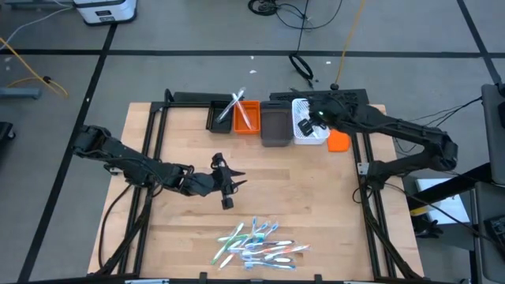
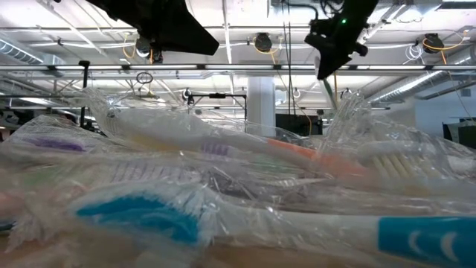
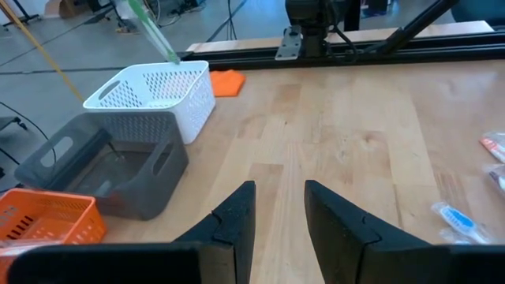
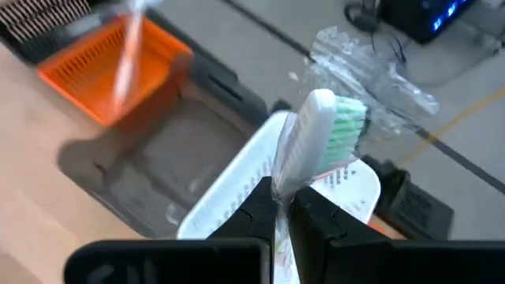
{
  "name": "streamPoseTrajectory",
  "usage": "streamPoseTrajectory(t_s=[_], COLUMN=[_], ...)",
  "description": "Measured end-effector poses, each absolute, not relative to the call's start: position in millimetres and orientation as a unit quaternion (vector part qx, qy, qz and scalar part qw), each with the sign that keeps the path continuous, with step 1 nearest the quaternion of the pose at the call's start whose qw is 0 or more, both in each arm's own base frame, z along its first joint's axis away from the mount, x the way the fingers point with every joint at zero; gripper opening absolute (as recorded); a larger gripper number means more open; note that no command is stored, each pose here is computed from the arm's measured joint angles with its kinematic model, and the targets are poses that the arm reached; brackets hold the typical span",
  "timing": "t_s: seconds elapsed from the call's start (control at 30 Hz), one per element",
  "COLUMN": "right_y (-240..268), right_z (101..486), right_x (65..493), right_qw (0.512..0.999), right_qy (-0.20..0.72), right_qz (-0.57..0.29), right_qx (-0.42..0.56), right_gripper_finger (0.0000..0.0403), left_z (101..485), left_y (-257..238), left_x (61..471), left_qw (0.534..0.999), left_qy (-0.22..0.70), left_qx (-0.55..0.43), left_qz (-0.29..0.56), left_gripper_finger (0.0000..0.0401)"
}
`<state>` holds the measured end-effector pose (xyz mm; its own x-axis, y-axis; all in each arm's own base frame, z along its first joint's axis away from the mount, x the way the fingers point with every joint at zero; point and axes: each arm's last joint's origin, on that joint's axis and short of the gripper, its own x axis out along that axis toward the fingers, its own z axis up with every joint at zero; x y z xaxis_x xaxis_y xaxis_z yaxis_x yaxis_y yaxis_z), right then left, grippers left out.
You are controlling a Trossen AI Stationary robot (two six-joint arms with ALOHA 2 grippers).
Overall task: Pick & Place Toothbrushes
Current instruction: Put the green toothbrush into the white bin
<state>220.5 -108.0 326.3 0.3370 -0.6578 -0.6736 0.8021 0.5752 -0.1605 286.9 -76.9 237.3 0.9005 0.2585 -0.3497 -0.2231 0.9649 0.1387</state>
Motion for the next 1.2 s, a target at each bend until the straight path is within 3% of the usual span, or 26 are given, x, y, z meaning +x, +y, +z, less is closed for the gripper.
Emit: streamPoseTrajectory(t_s=[0.53, 0.93, 1.2], right_y=[-172.7, -185.0, -185.9], right_z=[286.2, 271.5, 271.0], right_x=[229.1, 224.6, 225.8], right_qw=[0.754, 0.726, 0.728], right_qy=[0.455, 0.487, 0.485], right_qz=[-0.43, -0.426, -0.425], right_qx=[0.199, 0.234, 0.232], right_gripper_finger=[0.0009, 0.001, 0.0061], left_z=[236.8, 236.0, 234.4], left_y=[-78.4, -78.3, -78.1], left_x=[287.1, 286.7, 286.0], left_qw=[0.977, 0.976, 0.974], left_qy=[0.187, 0.191, 0.199], left_qx=[0.017, 0.016, 0.01], left_qz=[0.102, 0.103, 0.105], left_gripper_finger=[0.0113, 0.0113, 0.0113])
